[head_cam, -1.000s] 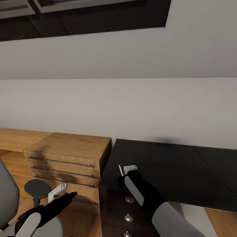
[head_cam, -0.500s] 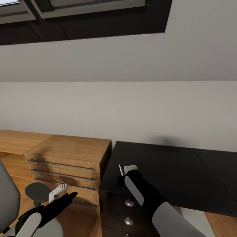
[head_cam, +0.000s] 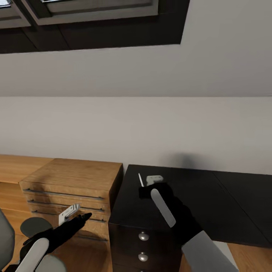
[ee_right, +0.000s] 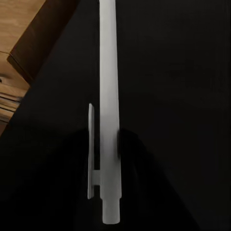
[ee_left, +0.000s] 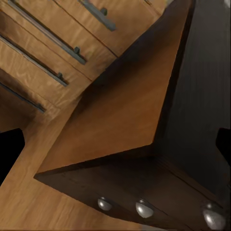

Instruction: In the bedroom, organize the workspace by keeping the computer under the desk, ensuring the monitor is on the desk, placing the keyboard on the desk next to the monitor, placing the mouse on the desk next to the keyboard, moving the folder from the swivel chair onto the desk next to the mouse, stacking the notebook on top of the folder with the pen on top of the notebook, and positioning the swivel chair next to the desk.

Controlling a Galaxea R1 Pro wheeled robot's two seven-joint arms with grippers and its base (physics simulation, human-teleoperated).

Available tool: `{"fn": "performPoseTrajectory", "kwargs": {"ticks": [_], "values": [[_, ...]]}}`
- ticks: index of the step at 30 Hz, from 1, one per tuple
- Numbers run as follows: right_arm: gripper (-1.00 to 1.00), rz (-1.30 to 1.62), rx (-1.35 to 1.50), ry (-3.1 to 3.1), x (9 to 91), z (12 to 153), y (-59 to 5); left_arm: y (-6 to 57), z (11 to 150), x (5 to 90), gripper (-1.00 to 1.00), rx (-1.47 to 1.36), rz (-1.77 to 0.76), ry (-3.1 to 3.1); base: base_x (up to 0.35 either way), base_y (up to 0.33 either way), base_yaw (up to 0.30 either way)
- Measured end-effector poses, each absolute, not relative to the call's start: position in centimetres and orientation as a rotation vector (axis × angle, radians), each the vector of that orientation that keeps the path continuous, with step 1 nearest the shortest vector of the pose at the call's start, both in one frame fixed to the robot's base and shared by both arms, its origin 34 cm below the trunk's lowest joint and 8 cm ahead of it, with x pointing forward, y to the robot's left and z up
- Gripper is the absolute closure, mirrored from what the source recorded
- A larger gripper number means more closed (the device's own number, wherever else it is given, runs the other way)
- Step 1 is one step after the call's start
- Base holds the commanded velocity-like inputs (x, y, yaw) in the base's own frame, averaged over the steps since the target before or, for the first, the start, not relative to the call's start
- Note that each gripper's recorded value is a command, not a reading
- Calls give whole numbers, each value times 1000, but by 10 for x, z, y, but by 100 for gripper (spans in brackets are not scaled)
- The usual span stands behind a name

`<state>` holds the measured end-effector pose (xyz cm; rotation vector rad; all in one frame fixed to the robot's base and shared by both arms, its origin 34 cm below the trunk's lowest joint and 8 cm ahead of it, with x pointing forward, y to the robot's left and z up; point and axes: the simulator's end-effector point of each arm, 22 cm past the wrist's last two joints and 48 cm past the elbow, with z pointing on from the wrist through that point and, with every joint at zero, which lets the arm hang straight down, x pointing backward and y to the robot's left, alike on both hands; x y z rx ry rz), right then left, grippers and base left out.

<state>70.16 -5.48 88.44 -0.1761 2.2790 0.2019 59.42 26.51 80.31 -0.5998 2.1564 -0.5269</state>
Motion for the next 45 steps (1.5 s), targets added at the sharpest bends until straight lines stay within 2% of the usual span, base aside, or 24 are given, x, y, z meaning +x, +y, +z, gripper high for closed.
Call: {"fn": "performPoseTrajectory", "kwargs": {"ticks": [13,14,20,22,45], "values": [[100,187,-106,2212,704,955,-113,199,923,652,-100,-448,-751,2069,0,0,-285],[100,181,-61,2212,707,959,-130,179,931,655,-100,-444,-796,2065,0,0,-297],[100,179,-26,2215,707,965,-144,168,928,651,-100,-464,-807,2095,0,0,-297],[100,172,4,2215,707,967,-155,143,912,639,-100,-415,-760,2171,0,0,-297],[100,121,134,2250,712,989,-189,152,934,637,-100,-410,-651,2184,0,0,-299]]}}
